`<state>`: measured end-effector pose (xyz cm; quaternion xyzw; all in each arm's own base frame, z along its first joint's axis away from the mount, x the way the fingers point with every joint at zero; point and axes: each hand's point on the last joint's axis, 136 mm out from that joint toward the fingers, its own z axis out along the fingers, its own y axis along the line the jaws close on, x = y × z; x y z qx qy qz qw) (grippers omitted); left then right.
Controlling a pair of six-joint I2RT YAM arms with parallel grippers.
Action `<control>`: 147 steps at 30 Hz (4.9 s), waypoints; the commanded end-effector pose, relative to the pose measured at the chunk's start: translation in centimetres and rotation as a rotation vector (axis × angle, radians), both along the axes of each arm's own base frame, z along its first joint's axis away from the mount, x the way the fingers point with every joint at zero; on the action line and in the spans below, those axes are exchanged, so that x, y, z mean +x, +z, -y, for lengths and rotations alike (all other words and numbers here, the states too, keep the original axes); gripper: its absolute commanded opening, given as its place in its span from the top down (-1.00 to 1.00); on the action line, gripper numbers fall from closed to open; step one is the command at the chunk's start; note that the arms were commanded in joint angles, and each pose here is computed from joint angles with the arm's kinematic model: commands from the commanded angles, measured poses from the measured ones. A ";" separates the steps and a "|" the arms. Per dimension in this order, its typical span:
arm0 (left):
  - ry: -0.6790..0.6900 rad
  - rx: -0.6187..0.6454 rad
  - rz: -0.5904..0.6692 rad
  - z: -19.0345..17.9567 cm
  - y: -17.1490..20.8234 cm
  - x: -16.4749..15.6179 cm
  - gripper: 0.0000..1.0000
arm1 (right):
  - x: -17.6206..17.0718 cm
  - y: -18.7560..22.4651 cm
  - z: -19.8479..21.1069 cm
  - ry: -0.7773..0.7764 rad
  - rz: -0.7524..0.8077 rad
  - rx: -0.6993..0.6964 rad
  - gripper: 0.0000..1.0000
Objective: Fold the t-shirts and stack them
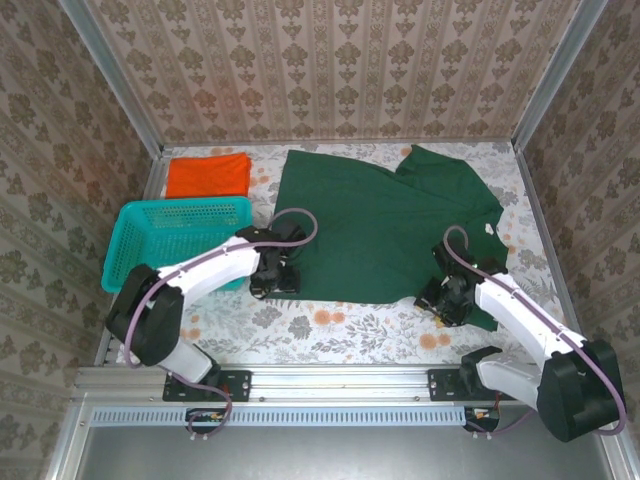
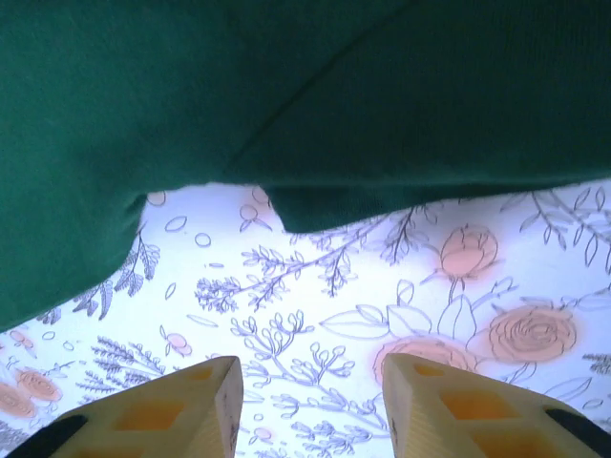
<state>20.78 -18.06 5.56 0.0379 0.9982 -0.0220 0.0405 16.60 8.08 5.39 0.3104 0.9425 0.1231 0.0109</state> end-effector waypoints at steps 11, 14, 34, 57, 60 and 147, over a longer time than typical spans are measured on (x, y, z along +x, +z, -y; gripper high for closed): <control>-0.113 0.125 0.002 -0.8 -0.3 1.9 -0.25 | 1.6 -1.9 -0.2 -0.021 -0.054 -0.041 0.14; -0.120 0.151 0.016 -1.4 -0.4 2.1 -0.18 | 2.6 -1.7 0.1 0.005 -0.048 -0.079 0.15; -0.109 0.141 -0.019 -2.7 -4.1 2.0 -0.02 | 2.6 -4.3 1.3 0.045 -0.109 -0.168 0.33; -0.139 0.226 -0.021 -4.2 -3.5 1.7 1.00 | 0.9 -1.9 1.5 0.115 -0.149 -0.184 1.00; -0.146 0.227 -0.017 -4.5 -3.0 1.2 1.00 | -0.4 -0.3 1.2 0.120 -0.160 -0.146 1.00; 0.167 -0.070 0.003 -2.4 3.1 8.7 0.26 | 8.3 3.5 11.5 -0.361 0.013 -0.144 -0.45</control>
